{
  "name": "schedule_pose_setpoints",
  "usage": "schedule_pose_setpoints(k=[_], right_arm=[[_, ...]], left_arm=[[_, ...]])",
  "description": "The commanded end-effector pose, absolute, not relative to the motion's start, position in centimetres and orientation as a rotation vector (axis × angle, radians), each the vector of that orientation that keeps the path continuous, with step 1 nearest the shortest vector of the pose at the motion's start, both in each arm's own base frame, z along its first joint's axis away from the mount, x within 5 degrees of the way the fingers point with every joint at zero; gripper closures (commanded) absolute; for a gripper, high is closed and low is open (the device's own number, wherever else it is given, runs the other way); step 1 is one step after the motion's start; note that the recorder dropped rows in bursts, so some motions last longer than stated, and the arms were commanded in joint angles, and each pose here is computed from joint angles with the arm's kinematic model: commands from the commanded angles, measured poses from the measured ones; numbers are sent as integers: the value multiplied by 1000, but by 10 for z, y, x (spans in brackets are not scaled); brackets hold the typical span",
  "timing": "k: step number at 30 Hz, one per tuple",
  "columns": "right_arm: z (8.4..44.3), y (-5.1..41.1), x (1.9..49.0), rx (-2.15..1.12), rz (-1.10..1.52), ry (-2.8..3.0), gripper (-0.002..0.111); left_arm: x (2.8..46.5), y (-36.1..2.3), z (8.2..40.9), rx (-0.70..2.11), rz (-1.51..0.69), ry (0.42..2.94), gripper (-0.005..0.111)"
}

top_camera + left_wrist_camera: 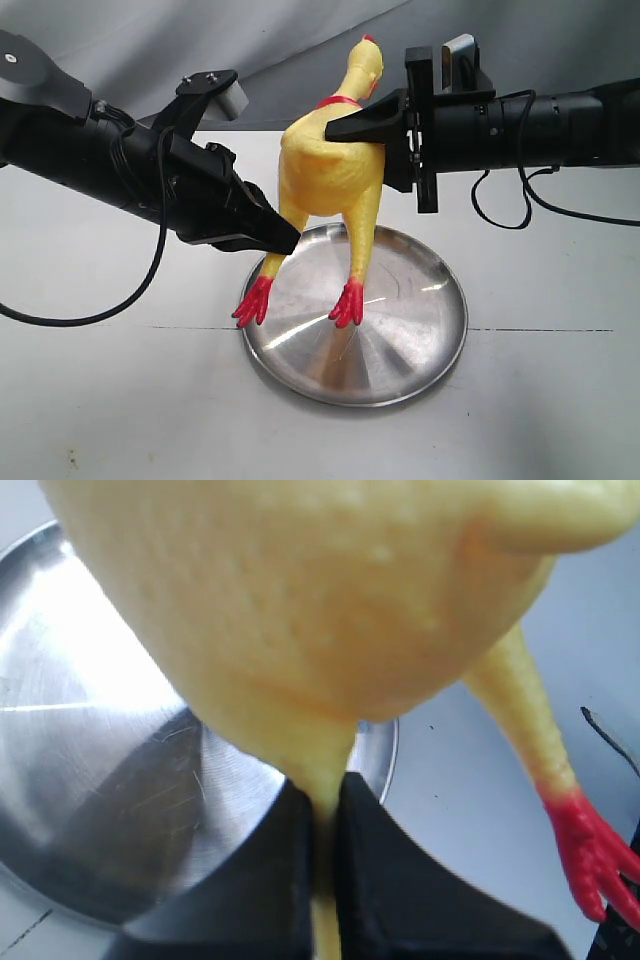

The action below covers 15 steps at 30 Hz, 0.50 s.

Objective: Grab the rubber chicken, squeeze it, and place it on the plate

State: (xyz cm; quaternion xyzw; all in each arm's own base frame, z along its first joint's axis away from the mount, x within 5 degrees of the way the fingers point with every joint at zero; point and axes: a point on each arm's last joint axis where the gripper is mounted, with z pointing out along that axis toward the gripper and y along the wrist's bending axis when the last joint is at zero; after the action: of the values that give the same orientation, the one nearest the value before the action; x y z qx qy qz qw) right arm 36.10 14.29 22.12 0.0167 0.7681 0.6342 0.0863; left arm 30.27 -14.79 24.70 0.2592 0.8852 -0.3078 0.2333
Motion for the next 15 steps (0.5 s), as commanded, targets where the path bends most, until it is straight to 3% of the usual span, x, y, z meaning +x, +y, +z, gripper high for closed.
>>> schedule_pose_setpoints(k=[1, 5, 7, 12, 15], right_arm=[[224, 142, 362, 41, 1902, 2253, 108], [224, 142, 362, 41, 1902, 2253, 91], [224, 142, 362, 41, 1902, 2253, 73], [224, 142, 362, 43, 1902, 2259, 5], [224, 142, 362, 47, 1903, 2260, 3]], left_arm=[[304, -151, 251, 718, -853, 2407, 107], [304, -151, 251, 718, -853, 2407, 107], [304, -151, 251, 718, -853, 2407, 107], [304, -151, 251, 718, -853, 2407, 107], [304, -151, 251, 718, -853, 2407, 107]])
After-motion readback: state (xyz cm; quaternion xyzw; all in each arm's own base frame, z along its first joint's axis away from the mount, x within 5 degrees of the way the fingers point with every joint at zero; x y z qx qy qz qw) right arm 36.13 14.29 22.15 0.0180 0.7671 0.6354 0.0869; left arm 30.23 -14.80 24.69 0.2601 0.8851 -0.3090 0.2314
